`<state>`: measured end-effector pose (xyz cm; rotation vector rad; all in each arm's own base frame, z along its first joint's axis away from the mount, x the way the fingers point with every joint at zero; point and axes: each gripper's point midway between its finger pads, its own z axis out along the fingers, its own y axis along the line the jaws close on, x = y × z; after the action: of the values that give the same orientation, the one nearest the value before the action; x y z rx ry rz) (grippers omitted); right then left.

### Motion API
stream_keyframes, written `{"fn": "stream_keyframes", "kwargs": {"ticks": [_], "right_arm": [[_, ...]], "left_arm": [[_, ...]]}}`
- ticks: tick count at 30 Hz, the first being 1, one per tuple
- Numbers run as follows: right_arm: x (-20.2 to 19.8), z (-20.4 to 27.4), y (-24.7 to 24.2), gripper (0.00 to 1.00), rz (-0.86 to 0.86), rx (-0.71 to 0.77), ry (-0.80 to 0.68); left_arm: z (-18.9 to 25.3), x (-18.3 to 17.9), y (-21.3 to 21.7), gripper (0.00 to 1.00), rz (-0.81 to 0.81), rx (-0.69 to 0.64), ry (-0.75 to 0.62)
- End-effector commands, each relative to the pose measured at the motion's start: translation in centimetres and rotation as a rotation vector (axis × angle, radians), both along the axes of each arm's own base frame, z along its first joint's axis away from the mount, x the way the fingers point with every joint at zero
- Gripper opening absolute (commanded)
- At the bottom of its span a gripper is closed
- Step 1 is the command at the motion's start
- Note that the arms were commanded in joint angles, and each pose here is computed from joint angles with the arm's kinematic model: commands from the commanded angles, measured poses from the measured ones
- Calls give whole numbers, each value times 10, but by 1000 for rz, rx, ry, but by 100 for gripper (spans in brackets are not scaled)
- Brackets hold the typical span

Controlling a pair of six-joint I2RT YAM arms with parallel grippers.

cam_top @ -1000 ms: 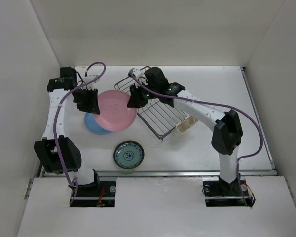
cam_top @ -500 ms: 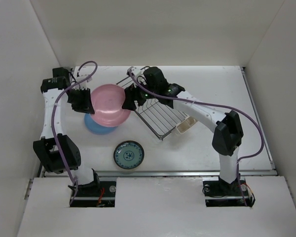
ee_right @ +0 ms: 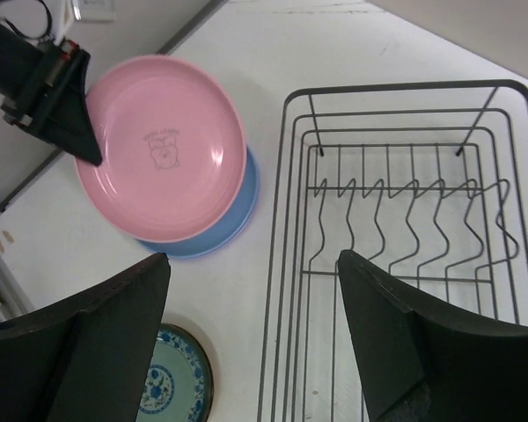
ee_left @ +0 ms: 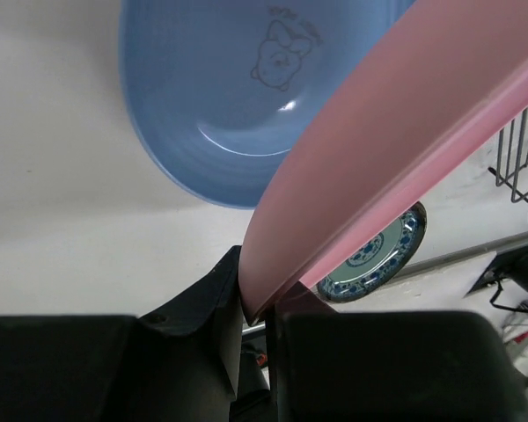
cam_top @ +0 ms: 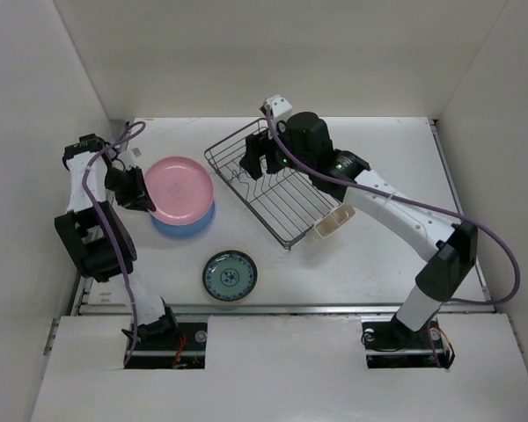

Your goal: Unload the plates from the dish rack

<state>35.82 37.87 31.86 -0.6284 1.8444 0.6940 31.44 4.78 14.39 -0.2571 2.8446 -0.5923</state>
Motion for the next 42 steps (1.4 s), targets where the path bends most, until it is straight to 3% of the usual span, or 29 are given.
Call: {"fn": "stream_keyframes", "kwargs": {"ticks": [1, 2, 3, 4, 5, 8, 10, 17, 21, 23, 29, 36, 42], "right_arm": [[3, 20, -15, 83, -89, 41, -51], [2, 28, -19, 83, -102, 50, -64], [2, 21, -20, 83, -102, 40, -55], [2, 29, -22, 83, -114, 52, -70], [3, 29, -24, 84, -125, 50, -72], [3, 31, -27, 84, -131, 42, -80], [-3, 46, -33, 84, -132, 65, -101], [-9, 80, -79, 84, -294, 91, -160], [-6, 66, -156, 93, -616, 42, -178], [-10, 61, -221, 99, -862, 20, -206], [-63, 44, -360, 100, -1397, -59, -287], [-118, 31, -406, 100, -1476, -54, -295], [-137, 26, -423, 100, -1528, -47, -282]], "left_arm": [[-11, 0, -5, 0, 20, -58, 49], [-16, 2, -2, 1, 21, -47, 58], [-21, -1, -3, 13, 21, -56, 84], [-24, 0, 2, 28, 4, -36, 97], [-33, -1, 2, 58, -5, -33, 139], [-37, -7, 15, 75, -21, 59, 183], [-29, -10, 23, 100, -10, 138, 178], [41, -15, 34, 100, 3, 303, -38], [43, -31, 59, 100, 151, 454, -73], [34, -46, 74, 100, 239, 506, -40], [20, -70, 114, 100, 462, 609, 21], [40, -74, 129, 100, 559, 688, -29], [55, -73, 123, 100, 579, 671, -101]]}}
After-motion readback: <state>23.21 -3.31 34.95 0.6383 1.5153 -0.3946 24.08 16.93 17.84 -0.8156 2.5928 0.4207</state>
